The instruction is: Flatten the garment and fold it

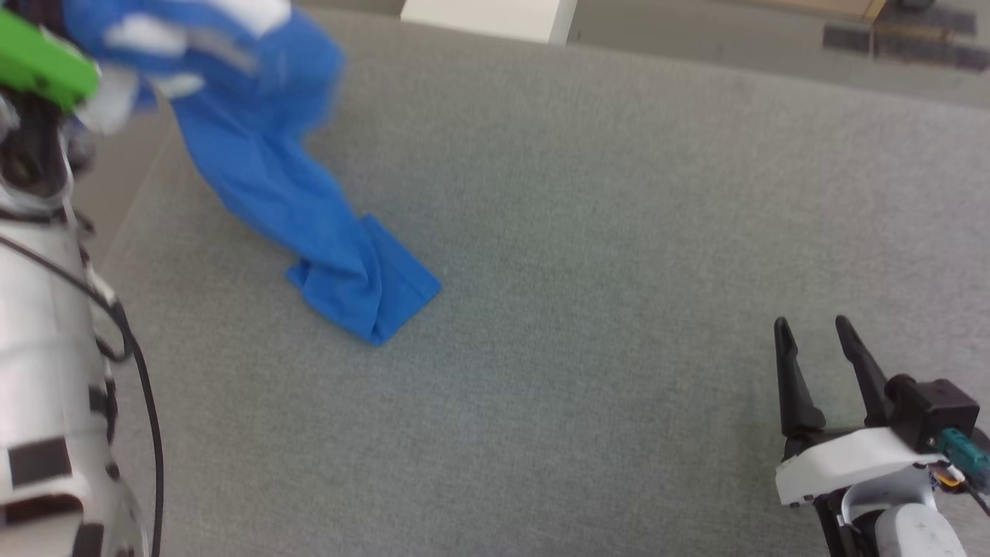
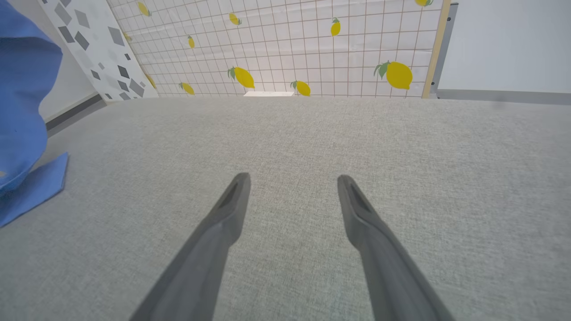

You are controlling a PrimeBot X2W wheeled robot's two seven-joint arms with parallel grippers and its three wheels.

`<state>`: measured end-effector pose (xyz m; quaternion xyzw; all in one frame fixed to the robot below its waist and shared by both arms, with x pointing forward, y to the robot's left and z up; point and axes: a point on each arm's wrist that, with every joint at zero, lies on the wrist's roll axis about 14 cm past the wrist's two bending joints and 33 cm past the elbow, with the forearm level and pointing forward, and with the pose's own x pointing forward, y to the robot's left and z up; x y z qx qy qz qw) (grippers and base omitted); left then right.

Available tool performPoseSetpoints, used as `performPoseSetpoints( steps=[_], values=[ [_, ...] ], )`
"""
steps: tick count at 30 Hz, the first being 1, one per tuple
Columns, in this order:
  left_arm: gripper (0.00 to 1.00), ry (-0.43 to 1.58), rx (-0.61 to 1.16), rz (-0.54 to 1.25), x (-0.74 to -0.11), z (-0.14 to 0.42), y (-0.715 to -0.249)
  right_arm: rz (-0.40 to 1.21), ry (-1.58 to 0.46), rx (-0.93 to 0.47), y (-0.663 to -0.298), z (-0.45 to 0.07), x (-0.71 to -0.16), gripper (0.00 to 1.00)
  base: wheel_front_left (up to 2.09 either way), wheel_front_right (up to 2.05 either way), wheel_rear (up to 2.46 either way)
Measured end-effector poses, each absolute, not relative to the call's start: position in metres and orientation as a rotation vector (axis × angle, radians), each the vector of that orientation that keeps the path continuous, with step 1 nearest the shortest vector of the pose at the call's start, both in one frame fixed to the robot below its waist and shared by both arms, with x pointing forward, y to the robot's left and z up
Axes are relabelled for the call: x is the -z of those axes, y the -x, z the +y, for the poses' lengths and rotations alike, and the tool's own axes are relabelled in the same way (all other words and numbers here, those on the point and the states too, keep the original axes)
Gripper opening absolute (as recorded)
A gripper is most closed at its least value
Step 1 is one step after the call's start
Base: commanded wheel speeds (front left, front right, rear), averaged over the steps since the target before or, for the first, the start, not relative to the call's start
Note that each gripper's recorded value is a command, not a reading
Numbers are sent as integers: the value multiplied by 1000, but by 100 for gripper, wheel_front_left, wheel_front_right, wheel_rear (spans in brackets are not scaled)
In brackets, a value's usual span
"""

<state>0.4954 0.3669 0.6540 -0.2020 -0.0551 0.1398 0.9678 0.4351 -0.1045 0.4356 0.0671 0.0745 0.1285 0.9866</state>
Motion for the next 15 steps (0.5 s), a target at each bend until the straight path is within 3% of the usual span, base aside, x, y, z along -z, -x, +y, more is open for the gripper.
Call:
performPoseSetpoints(
  steps=[8, 15],
  values=[
    [0, 347, 58, -416, -822, 278, -483, 101, -145, -220, -413, -119, -455, 100, 0, 0, 0],
    [0, 425, 339, -491, -882, 180, -478, 73, -147, -116, -391, -156, -464, 100, 0, 0, 0]
  ],
)
